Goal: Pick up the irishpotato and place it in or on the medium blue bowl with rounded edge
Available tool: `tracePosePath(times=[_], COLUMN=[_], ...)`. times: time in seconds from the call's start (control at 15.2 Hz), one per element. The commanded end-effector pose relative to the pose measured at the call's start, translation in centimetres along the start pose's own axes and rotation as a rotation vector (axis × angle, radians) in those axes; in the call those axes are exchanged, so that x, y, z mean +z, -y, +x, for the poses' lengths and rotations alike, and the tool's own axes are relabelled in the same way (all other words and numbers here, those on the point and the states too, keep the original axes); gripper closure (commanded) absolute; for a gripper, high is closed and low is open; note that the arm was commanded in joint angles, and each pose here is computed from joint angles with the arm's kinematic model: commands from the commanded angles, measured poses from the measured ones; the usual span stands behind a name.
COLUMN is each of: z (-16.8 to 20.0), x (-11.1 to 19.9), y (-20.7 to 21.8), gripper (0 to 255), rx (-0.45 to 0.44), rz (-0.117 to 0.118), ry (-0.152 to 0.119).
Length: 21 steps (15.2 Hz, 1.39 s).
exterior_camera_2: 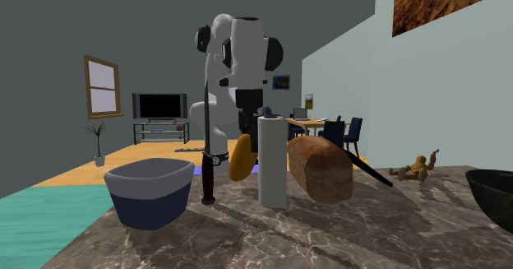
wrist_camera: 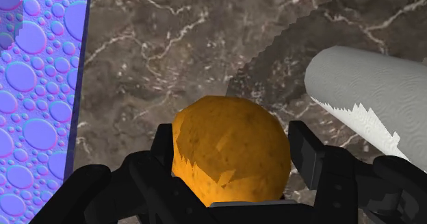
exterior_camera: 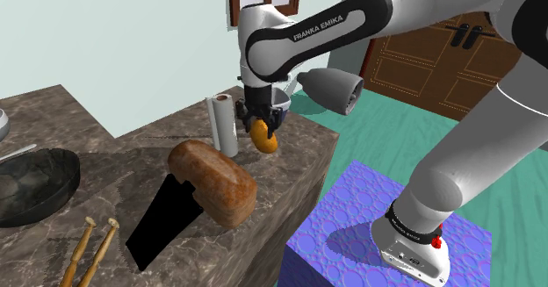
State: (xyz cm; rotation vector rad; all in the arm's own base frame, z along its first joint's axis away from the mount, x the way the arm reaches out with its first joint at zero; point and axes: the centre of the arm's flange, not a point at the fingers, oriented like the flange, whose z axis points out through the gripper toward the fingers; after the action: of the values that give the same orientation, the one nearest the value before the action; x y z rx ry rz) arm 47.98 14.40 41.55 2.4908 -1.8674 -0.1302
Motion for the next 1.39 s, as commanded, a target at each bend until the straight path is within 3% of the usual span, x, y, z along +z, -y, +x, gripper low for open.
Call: tracePosePath(times=[0.0,1.19,1.32], z=[-0.1,-0.6,1.9], x=[-1.0,-10.3,-10.6], y=[-0.1,-0.7,0.2], gripper=[255,255,255], rx=[0.0,0.0,0.0], rz=[0.0,0.0,0.0], ry=[0.0,0.0,0.0])
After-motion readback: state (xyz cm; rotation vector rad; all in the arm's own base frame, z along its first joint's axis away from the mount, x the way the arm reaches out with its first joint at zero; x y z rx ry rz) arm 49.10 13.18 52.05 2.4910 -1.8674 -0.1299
